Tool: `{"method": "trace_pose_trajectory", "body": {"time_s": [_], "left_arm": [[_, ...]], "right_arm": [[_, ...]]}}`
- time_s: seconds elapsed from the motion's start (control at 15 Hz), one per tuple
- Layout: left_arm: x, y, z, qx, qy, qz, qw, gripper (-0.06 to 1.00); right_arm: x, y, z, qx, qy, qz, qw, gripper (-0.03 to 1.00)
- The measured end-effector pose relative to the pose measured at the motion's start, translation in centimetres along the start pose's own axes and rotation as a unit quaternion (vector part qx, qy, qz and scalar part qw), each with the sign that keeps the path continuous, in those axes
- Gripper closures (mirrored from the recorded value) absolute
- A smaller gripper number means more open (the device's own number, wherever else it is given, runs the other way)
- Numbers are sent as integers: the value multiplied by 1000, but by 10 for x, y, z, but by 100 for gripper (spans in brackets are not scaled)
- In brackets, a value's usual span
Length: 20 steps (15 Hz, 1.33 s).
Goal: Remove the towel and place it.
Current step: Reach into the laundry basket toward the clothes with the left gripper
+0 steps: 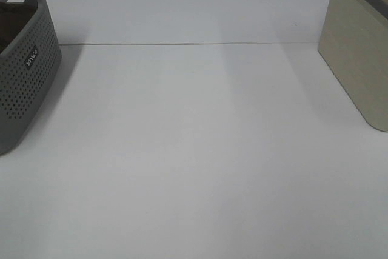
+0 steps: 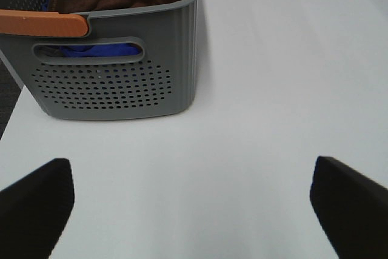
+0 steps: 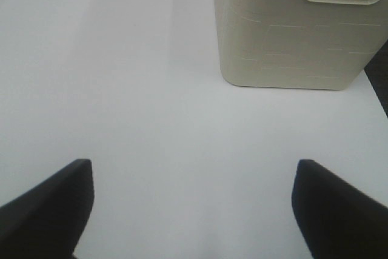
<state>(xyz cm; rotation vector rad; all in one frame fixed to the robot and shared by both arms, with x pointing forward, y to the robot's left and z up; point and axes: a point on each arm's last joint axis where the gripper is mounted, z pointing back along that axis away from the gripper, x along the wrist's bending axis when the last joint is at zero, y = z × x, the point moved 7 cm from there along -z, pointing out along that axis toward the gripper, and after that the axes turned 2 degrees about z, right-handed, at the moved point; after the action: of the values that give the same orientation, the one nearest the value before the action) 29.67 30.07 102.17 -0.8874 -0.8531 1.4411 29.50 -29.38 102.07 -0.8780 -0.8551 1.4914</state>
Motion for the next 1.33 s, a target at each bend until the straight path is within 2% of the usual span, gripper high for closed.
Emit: {"method": "trace_pose_trajectory", "body": {"time_s": [0.4, 0.87, 1.0, 1.2, 1.33], "left_arm": [[-7, 0, 0, 2, 34, -4, 999, -5], [-11, 1, 1, 2, 49, 1, 999, -5], [-12, 0, 1, 5, 49, -30, 998, -5], [-14, -18, 3, 58, 53, -81, 994, -4], [-16, -44, 0, 118, 63, -137, 982, -4]], "right_arm": [[0, 0, 0, 0, 0, 0, 1000, 12], [0, 0, 0, 0, 0, 0, 1000, 12], [0, 0, 0, 0, 0, 0, 1000, 12], [0, 0, 0, 0, 0, 0, 1000, 12], [0, 0, 0, 0, 0, 0, 1000, 12]]}}
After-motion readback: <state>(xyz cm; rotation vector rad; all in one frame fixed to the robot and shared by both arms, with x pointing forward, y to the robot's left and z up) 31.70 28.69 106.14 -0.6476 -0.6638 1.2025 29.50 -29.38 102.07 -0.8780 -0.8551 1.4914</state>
